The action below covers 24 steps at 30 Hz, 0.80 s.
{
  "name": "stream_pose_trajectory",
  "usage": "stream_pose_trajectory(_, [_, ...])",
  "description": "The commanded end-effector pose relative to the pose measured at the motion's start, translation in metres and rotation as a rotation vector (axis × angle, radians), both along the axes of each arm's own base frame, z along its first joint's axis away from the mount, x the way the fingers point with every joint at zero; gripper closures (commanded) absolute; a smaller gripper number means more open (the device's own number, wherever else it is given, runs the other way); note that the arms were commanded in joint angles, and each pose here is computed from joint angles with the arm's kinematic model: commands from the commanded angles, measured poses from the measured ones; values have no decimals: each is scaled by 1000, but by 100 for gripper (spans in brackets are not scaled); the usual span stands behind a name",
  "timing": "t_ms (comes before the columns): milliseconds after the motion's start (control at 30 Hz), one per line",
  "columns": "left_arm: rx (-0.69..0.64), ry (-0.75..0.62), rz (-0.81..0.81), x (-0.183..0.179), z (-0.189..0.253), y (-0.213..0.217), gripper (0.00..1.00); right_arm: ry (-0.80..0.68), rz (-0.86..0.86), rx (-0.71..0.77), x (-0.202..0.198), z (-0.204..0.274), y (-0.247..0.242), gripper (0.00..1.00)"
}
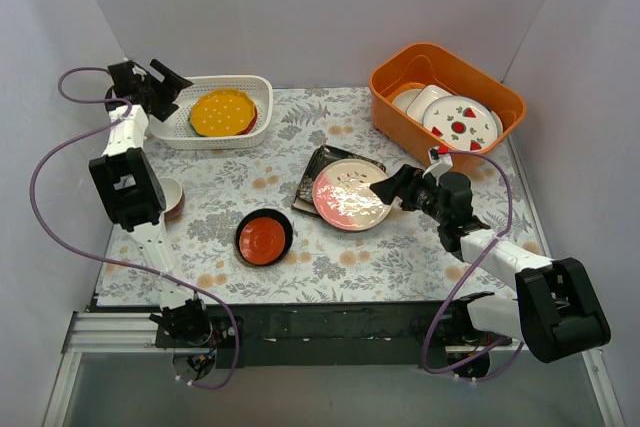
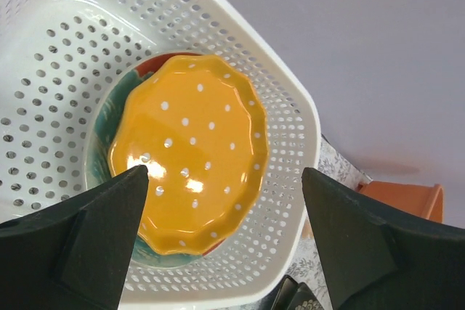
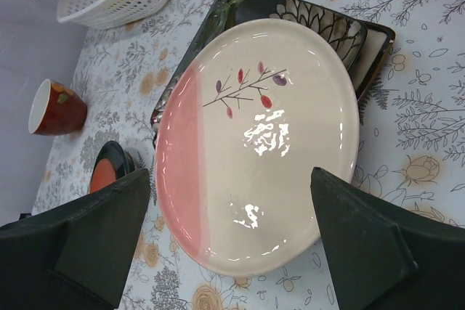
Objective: Place the plates into the plastic bin on the countertop
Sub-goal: Place the plate in the plastic bin, then pick up the plate at the center of the board.
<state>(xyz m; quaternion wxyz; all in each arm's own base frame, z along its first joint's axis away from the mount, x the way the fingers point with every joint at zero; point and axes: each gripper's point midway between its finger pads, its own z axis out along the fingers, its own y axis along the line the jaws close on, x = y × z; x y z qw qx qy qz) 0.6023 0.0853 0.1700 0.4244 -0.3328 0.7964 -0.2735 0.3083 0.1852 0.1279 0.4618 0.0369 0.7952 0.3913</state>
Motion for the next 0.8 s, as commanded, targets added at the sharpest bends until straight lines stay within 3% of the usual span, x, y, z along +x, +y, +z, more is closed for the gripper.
stream_pose_trajectory(0, [36, -136, -41, -12, 73, -14, 14, -37, 2, -2, 5, 10, 1, 2])
stream_pose_trajectory(300, [65, -151, -120, -16, 80, -57, 13, -4, -48, -92, 11, -1, -11, 2])
stream_pose_trajectory(767, [91, -199, -355, -44, 113, -175, 15, 61, -77, -157, 14, -23, -19, 2])
